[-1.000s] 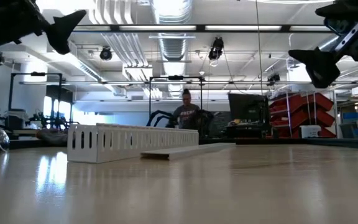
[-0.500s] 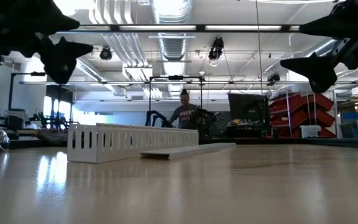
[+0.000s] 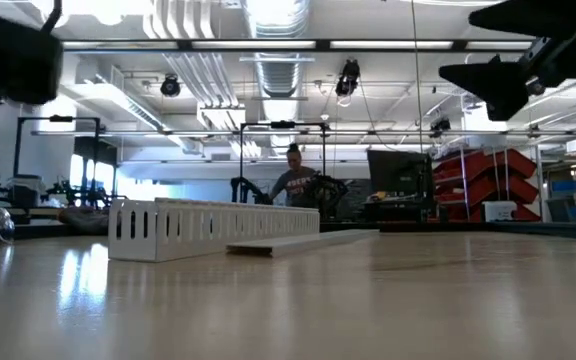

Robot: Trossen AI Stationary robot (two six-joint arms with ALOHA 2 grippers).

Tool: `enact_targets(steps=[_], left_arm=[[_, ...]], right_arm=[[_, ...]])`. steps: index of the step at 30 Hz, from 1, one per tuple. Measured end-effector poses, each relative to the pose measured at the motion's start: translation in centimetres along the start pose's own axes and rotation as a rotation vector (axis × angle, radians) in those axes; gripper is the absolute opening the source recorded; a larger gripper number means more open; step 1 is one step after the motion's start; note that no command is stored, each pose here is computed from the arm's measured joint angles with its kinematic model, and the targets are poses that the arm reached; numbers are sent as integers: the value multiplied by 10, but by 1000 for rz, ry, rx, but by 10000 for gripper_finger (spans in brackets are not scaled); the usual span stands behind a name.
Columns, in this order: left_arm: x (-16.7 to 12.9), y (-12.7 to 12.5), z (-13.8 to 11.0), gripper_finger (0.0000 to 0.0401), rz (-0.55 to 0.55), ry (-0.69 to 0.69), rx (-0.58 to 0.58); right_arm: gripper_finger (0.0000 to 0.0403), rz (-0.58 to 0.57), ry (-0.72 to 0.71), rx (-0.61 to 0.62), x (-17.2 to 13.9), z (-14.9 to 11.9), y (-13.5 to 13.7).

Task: Ziptie cables
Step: Prepare the cable wires to the bottom center of the table

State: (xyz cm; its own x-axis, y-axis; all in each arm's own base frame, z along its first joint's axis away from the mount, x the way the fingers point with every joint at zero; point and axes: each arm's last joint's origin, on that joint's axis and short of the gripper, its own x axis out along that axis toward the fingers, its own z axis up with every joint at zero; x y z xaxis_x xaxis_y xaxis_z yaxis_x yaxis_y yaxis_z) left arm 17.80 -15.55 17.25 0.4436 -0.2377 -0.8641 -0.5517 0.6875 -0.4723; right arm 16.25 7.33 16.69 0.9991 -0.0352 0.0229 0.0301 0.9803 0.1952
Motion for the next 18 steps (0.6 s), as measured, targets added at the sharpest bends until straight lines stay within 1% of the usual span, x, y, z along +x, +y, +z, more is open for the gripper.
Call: enact_targets(steps=[3,6,8,12,16,18], left_arm=[[15,-7,-10,48,79,128,-97],[32,-4,-19,58,193,264,-189],[39,-8,-21,68,208,319,-230],[48,-14,-20,92,240,334,-233],[49,-21,-16,115,233,285,-220],[47,-23,-14,126,233,282,-222]], right_arm=[[334,1,-11,-21,6,5,5],[334,-1,3,-40,13,8,10],[334,-8,36,-62,18,9,12],[334,-25,107,-97,28,12,19],[334,-37,166,-130,39,18,27],[334,-41,192,-147,43,22,30]])
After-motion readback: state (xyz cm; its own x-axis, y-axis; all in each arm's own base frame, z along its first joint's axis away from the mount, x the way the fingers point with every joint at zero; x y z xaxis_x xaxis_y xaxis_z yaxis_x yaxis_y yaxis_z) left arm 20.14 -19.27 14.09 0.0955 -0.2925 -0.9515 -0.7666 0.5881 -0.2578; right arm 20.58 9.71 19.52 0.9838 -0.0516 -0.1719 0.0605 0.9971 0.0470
